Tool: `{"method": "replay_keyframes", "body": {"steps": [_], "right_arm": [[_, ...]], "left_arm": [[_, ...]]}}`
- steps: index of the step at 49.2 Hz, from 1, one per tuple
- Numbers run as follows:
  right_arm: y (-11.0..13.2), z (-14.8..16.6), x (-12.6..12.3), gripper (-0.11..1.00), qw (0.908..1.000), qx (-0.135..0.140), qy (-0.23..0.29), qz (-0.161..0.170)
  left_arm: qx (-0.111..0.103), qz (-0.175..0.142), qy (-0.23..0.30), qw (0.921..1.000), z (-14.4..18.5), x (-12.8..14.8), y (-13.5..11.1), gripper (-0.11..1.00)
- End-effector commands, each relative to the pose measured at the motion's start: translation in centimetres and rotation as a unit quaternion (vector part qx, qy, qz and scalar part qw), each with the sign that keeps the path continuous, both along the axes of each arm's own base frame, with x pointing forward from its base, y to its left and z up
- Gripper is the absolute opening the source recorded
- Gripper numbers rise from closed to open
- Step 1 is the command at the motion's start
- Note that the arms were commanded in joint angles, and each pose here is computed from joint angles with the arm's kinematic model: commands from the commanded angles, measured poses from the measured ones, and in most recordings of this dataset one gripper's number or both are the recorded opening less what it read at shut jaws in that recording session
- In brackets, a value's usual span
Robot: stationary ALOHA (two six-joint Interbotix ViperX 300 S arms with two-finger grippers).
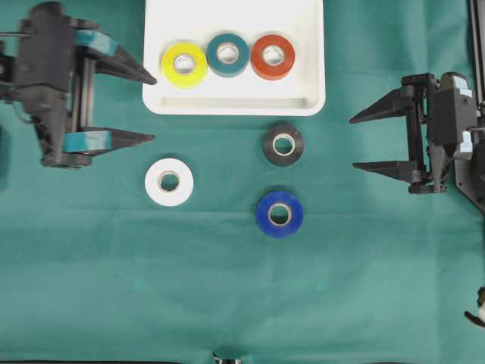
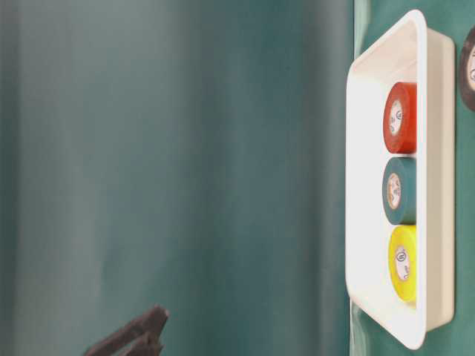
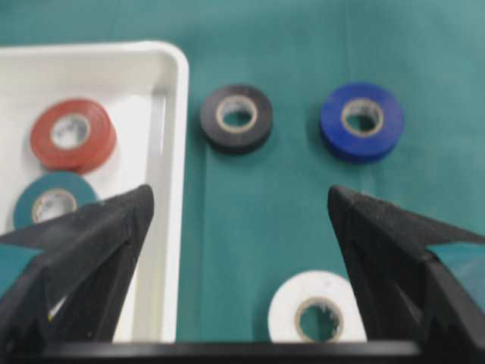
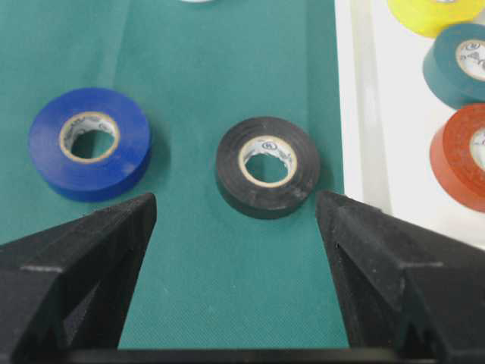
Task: Pick up the tape from a random location and place it into the white case.
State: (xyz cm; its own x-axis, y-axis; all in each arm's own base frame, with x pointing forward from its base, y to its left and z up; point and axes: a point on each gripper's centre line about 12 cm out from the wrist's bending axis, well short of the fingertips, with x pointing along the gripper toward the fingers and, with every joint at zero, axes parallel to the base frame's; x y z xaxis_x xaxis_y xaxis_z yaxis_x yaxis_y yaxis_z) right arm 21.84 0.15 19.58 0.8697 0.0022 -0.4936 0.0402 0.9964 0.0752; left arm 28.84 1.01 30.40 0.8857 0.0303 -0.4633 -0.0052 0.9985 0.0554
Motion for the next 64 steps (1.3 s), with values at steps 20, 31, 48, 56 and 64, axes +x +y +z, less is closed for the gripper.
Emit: {"method": "replay_keyframes", "body": {"steps": [20,31,48,56,64], "right_arm": [[0.0,0.9,0.5,0.82,0.9999,0.000,-0.014,0.000],[0.0,0.9,0.4,0.82,0.9999,0.000,-0.015,0.000],[0.1,0.9,0.4,0.82,0.9996,0.001,-0.027,0.004],[0.1,0.8,0.4,0.82,0.9996,0.002,-0.028,0.004],[0.1,0.8,0.4,0.82,0.9996,0.002,-0.027,0.004]], "left_arm": [[-0.011,0.008,-0.082,0.9966,-3.4,-3.3,0.0,0.99],[-0.011,0.008,-0.085,0.9962,-6.3,-4.4,-0.1,0.99],[-0.011,0.005,-0.103,0.9946,-7.5,-4.8,-0.2,0.99],[-0.011,0.005,-0.098,0.9951,-7.7,-4.7,-0.2,0.99],[-0.011,0.005,-0.092,0.9957,-8.1,-4.5,-0.2,0.99]]}}
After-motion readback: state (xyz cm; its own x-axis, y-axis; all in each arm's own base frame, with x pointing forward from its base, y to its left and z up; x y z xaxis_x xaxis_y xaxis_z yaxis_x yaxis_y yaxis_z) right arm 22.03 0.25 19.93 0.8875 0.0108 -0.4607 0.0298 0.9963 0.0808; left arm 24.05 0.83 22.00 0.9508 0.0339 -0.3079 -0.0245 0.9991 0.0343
